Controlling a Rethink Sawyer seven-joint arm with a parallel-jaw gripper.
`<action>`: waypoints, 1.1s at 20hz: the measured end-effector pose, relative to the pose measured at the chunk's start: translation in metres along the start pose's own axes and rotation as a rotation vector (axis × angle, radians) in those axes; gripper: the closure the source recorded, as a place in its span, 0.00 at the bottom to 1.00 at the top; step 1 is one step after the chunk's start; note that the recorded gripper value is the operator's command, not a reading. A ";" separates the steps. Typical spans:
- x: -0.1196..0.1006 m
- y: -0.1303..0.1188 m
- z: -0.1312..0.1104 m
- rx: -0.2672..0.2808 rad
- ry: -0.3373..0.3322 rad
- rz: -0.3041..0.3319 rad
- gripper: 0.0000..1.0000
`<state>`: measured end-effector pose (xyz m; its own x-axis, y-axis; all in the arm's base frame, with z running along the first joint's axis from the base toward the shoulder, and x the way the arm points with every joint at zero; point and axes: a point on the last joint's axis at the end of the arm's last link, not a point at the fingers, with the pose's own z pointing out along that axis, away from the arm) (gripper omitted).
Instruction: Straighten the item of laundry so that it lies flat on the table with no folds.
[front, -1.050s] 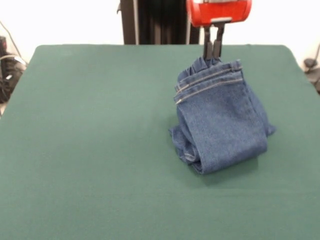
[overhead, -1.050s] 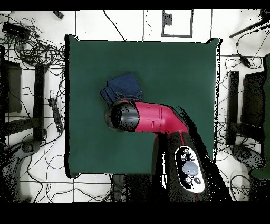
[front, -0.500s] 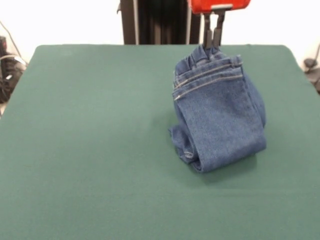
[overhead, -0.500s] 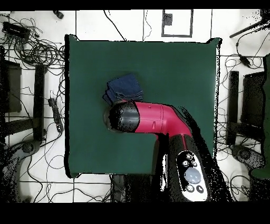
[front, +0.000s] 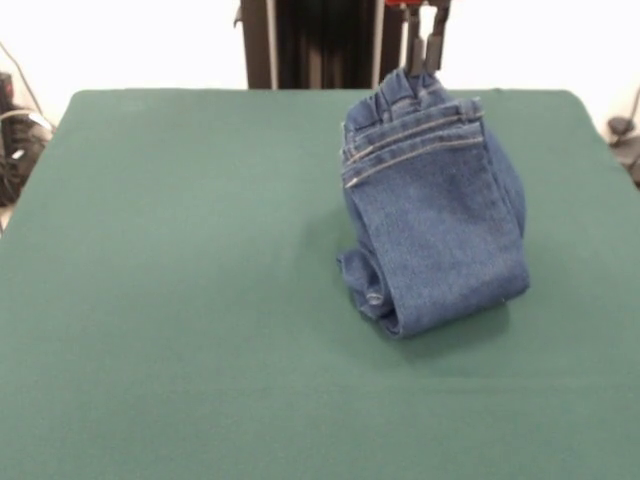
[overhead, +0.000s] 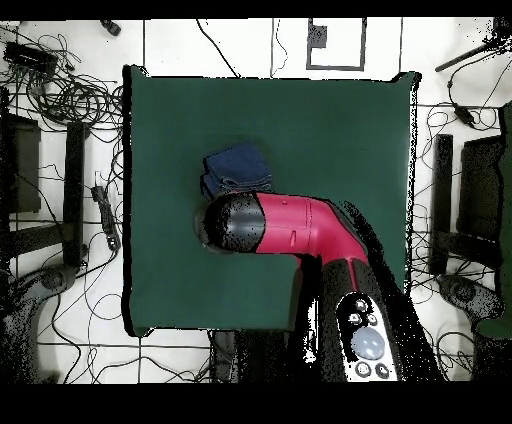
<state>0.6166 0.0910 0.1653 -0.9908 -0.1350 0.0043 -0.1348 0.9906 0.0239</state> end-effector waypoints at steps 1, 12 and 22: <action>0.001 0.000 -0.004 0.000 0.006 0.000 1.00; 0.006 -0.005 -0.040 0.016 0.034 -0.002 1.00; 0.023 -0.046 -0.078 0.032 -0.003 0.056 1.00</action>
<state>0.6007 0.0403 0.2426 -0.9968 -0.0797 0.0013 -0.0797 0.9968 -0.0084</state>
